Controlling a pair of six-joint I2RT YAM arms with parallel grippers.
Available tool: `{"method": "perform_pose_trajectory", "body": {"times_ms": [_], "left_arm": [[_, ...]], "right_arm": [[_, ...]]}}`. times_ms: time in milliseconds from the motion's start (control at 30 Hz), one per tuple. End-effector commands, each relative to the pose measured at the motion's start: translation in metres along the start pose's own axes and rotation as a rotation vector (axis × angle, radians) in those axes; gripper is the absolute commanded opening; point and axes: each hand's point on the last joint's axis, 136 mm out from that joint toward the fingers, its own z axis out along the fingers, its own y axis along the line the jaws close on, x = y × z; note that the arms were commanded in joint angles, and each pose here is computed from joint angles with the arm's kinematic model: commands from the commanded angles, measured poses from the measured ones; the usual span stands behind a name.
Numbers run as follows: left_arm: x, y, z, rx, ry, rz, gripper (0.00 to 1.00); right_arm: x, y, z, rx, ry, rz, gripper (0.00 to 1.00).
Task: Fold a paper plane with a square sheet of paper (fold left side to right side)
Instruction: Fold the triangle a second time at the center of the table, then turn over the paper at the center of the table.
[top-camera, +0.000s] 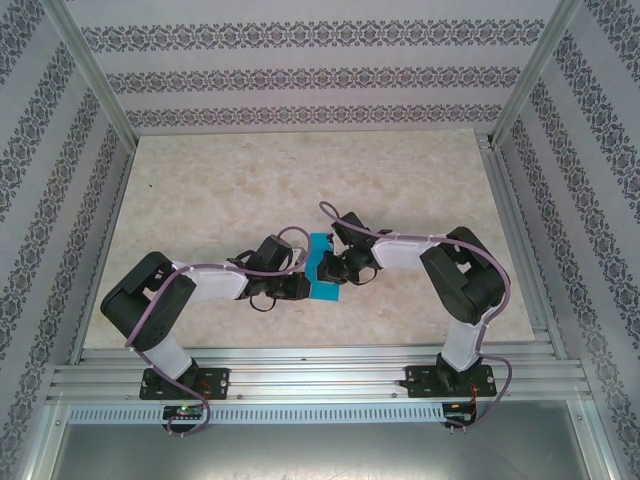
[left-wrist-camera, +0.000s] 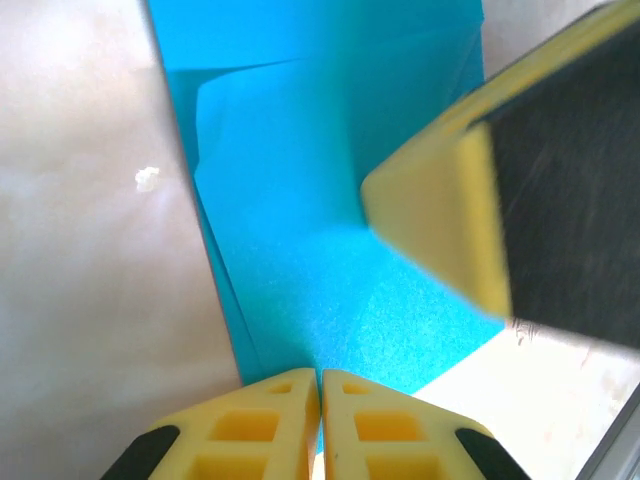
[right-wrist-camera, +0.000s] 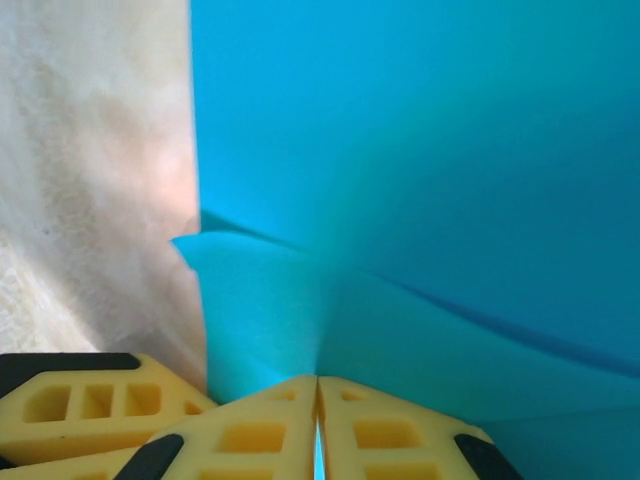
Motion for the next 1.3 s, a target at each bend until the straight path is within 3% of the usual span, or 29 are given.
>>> {"method": "perform_pose_trajectory", "body": {"times_ms": [0, 200, 400, 500, 633, 767, 1067, 1167, 1267], "left_arm": [[0.051, 0.053, 0.007, -0.188, 0.131, -0.052, 0.13], [0.045, 0.045, 0.003, -0.16, 0.105, -0.047, 0.15], [0.008, 0.003, -0.022, -0.07, 0.014, 0.011, 0.27], [-0.015, -0.012, -0.041, -0.037, -0.047, 0.021, 0.39], [-0.036, -0.02, -0.054, 0.015, -0.088, 0.009, 0.44], [-0.044, -0.017, -0.047, 0.008, -0.076, 0.007, 0.44], [-0.058, -0.008, -0.018, 0.003, -0.028, 0.011, 0.44], [-0.059, -0.002, -0.015, -0.024, -0.022, 0.016, 0.38], [-0.06, 0.0, -0.016, -0.041, -0.025, 0.021, 0.25]], "right_arm": [[-0.029, -0.046, -0.024, 0.171, -0.09, 0.004, 0.11], [-0.05, -0.061, -0.047, 0.23, -0.123, -0.009, 0.11], [-0.056, -0.03, -0.08, 0.127, -0.226, -0.046, 0.25], [-0.049, -0.018, -0.084, 0.047, -0.242, -0.041, 0.32], [-0.037, -0.007, -0.076, -0.091, -0.243, 0.011, 0.35], [-0.025, 0.0, -0.066, -0.176, -0.231, 0.048, 0.39], [-0.014, -0.003, -0.054, -0.172, -0.204, 0.052, 0.4], [-0.013, -0.003, -0.052, -0.175, -0.202, 0.054, 0.41], [-0.013, -0.003, -0.05, -0.172, -0.198, 0.055, 0.42]]}}
